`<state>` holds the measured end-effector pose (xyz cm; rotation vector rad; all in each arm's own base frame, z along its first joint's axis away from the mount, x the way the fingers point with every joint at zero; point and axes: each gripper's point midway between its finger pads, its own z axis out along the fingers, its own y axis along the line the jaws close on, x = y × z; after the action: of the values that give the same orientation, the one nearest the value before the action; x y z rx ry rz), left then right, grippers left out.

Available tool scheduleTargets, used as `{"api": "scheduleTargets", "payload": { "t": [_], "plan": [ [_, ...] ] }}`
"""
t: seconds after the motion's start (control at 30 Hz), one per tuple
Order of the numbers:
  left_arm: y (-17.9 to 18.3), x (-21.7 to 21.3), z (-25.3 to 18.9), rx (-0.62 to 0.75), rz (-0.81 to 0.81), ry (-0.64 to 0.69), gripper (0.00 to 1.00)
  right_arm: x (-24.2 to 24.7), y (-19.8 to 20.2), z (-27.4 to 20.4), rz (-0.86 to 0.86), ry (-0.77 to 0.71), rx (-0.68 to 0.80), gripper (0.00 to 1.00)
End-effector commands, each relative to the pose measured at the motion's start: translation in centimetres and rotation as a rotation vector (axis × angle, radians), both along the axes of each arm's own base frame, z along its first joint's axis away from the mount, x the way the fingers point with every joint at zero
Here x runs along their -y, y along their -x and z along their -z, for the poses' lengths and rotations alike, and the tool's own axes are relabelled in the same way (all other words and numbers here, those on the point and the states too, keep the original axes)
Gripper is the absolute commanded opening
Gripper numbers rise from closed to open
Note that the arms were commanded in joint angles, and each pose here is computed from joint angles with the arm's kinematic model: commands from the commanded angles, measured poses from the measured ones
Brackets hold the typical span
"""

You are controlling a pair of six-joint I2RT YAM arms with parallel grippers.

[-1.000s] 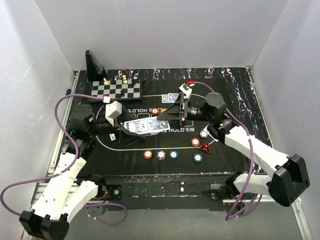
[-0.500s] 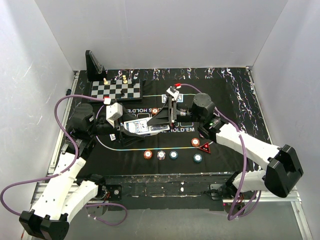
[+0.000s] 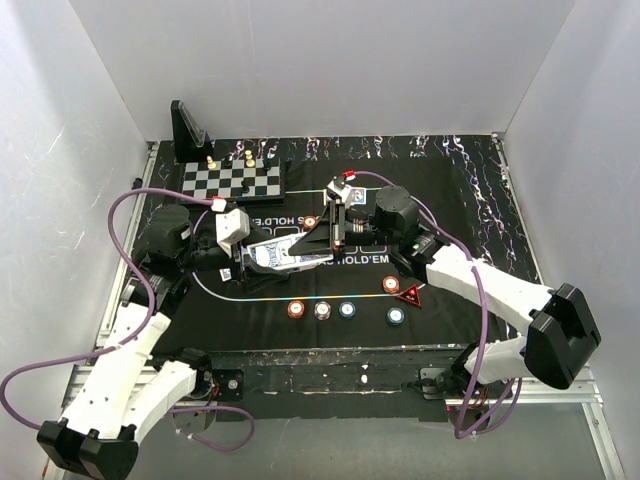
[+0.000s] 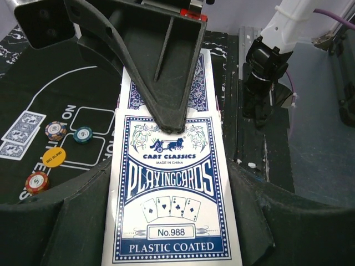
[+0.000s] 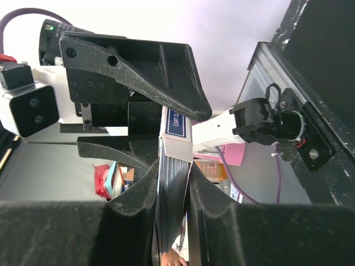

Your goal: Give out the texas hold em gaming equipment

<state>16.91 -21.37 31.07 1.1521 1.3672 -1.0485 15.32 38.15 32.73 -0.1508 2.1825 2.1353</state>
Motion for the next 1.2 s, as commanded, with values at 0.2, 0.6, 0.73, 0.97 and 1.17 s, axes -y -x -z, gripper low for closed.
{"api": "scheduleTargets", "payload": {
  "t": [0.2, 0.6, 0.73, 0.97, 1.17],
  "plan": [
    [-0.2, -0.2, 0.0, -0.003, -0.005, -0.042, 0.42, -0.1, 0.6, -0.7, 0.019, 0.068, 0.126, 0.11],
    [0.2, -0.5, 1.2, -0.013, 0.012, -0.089, 0.6, -0.6, 0.6, 0.0, 0.02, 0.104, 0.14, 0.07],
    [0.3, -0.7, 1.5, 0.011, 0.021, -0.105, 0.5, -1.0, 0.8, 0.2, 0.005, 0.103, 0.133, 0.06],
    [0.2, -1.2, 3.2, 0.025, 0.011, -0.168, 0.29, -1.6, 0.6, 0.9, -0.01, 0.111, 0.11, 0.04],
    [-0.1, -1.8, 4.8, 0.027, -0.003, -0.232, 0.04, -1.9, 0.7, 1.5, -0.03, 0.118, 0.078, 0.06]
  ]
}}
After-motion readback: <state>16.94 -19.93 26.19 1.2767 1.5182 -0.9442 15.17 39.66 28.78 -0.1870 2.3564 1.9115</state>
